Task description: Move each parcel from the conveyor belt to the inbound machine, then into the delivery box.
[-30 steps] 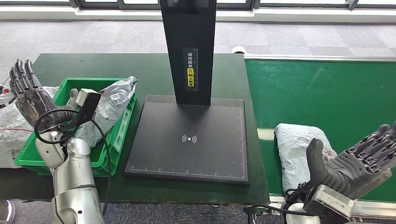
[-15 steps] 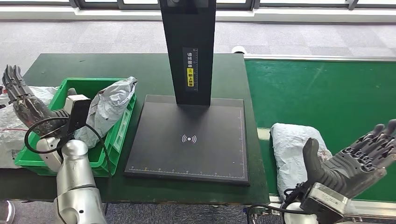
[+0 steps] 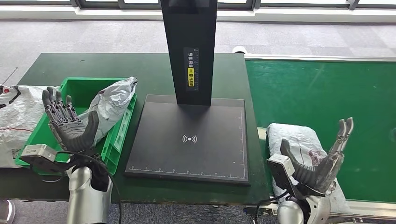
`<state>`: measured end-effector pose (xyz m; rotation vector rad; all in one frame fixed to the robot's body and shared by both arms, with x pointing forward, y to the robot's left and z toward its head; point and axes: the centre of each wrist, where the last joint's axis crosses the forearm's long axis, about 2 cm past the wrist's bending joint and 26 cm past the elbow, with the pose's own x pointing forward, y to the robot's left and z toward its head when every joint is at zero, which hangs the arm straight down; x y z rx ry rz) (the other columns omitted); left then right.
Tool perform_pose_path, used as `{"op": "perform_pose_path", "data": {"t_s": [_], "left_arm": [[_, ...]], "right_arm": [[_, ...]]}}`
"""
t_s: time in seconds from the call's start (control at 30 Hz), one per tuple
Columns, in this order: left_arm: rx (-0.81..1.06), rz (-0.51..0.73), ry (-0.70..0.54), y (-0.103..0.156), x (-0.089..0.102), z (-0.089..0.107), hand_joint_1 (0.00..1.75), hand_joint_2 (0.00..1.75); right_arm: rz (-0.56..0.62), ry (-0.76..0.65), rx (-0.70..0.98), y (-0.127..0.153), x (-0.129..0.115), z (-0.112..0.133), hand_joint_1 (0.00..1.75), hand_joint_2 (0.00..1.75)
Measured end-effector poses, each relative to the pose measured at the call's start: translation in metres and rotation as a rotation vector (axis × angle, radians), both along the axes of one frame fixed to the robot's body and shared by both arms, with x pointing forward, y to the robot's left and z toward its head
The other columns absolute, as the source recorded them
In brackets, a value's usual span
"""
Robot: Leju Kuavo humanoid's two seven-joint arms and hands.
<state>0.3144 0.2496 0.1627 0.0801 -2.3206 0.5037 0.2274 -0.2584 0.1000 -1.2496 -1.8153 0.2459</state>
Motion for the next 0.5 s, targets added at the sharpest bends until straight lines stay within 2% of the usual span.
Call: {"op": "perform_pose_path", "data": {"t_s": [0.2,0.37,0.5], "left_arm": [[0.004,-0.164,-0.032,-0.011,-0.017,-0.008,0.0,1.75],[0.02,-0.202,-0.021,-0.017,-0.027,-0.013,0.0,1.75],[0.033,-0.208,-0.011,-0.021,-0.03,-0.015,0.0,1.75]], "right_arm": [[-0.148,0.263,-0.106,-0.015,-0.004,-0.029,0.0,1.75],[-0.234,0.422,-0.061,-0.029,-0.012,-0.058,0.0,1.75],[-0.247,0.562,-0.013,-0.032,-0.014,-0.078,0.0,1.75]]}}
